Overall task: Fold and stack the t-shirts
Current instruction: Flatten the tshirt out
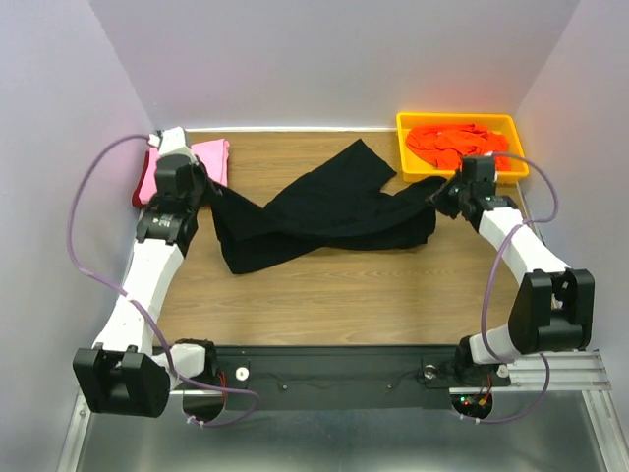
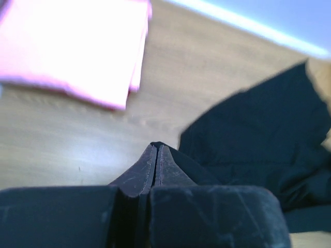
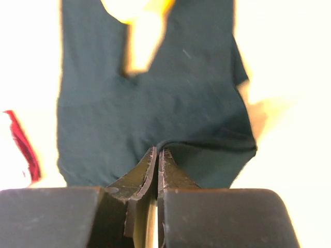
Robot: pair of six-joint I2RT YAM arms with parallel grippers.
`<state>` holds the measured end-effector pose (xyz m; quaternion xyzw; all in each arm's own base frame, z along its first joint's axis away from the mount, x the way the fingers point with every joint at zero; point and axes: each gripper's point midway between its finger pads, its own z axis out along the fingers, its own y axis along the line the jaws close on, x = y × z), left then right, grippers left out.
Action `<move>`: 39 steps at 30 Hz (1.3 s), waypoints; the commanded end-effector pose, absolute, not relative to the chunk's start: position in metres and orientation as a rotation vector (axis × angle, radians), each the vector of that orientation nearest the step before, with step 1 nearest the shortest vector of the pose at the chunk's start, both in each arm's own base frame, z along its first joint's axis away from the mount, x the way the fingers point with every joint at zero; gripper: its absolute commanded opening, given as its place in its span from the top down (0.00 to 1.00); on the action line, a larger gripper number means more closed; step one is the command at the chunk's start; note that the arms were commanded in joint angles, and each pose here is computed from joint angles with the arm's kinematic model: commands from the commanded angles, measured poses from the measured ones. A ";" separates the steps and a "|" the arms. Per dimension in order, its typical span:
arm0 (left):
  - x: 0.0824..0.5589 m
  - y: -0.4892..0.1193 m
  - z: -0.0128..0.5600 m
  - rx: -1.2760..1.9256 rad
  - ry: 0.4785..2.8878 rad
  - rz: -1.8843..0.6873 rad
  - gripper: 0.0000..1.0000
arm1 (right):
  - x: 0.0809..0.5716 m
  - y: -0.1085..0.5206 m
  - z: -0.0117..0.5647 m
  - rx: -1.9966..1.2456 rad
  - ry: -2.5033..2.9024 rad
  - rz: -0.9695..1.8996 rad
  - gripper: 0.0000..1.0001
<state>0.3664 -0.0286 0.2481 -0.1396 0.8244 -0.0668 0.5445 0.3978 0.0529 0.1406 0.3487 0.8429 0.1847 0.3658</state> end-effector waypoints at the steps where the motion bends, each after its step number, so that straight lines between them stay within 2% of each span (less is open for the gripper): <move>1: 0.383 -0.012 0.361 -0.383 1.679 -0.177 1.00 | 0.431 0.031 0.280 0.703 1.906 0.429 0.99; 2: 0.382 -0.010 0.399 -0.389 1.599 -0.193 1.00 | 0.435 0.027 0.301 0.682 1.872 0.407 0.99; 6: 0.371 -0.003 0.494 -0.418 1.391 -0.234 1.00 | 0.439 0.010 0.420 0.549 1.660 0.322 0.99; 7: 0.359 0.000 0.533 -0.419 1.300 -0.247 1.00 | 0.432 0.005 0.466 0.529 1.562 0.312 0.99; 9: 0.341 0.002 0.575 -0.410 1.190 -0.276 1.00 | 0.424 -0.001 0.504 0.500 1.479 0.285 0.99; 11: 0.304 0.003 0.630 -0.378 1.034 -0.299 1.00 | 0.402 -0.012 0.557 0.466 1.358 0.230 0.99; 13: 0.278 0.005 0.659 -0.357 0.945 -0.304 1.00 | 0.386 -0.017 0.587 0.449 1.287 0.197 0.99; 14: 0.249 0.008 0.684 -0.335 0.855 -0.303 1.00 | 0.369 -0.024 0.608 0.442 1.232 0.161 0.99; 21: 0.155 0.009 0.720 -0.244 0.686 -0.268 1.00 | 0.297 -0.040 0.648 0.407 1.104 0.044 0.99; 30: 0.065 0.012 0.736 -0.193 0.548 -0.245 1.00 | 0.232 -0.026 0.640 0.299 1.065 0.072 0.99; 36: 0.065 0.012 0.740 -0.173 0.564 -0.212 1.00 | 0.209 -0.019 0.642 0.258 1.033 0.090 0.99; 38: 0.089 0.009 0.737 -0.169 0.608 -0.208 1.00 | 0.215 -0.017 0.637 0.245 1.051 0.094 0.99; 39: 0.117 0.007 0.725 -0.167 0.684 -0.203 1.00 | 0.221 -0.014 0.633 0.230 1.067 0.100 0.99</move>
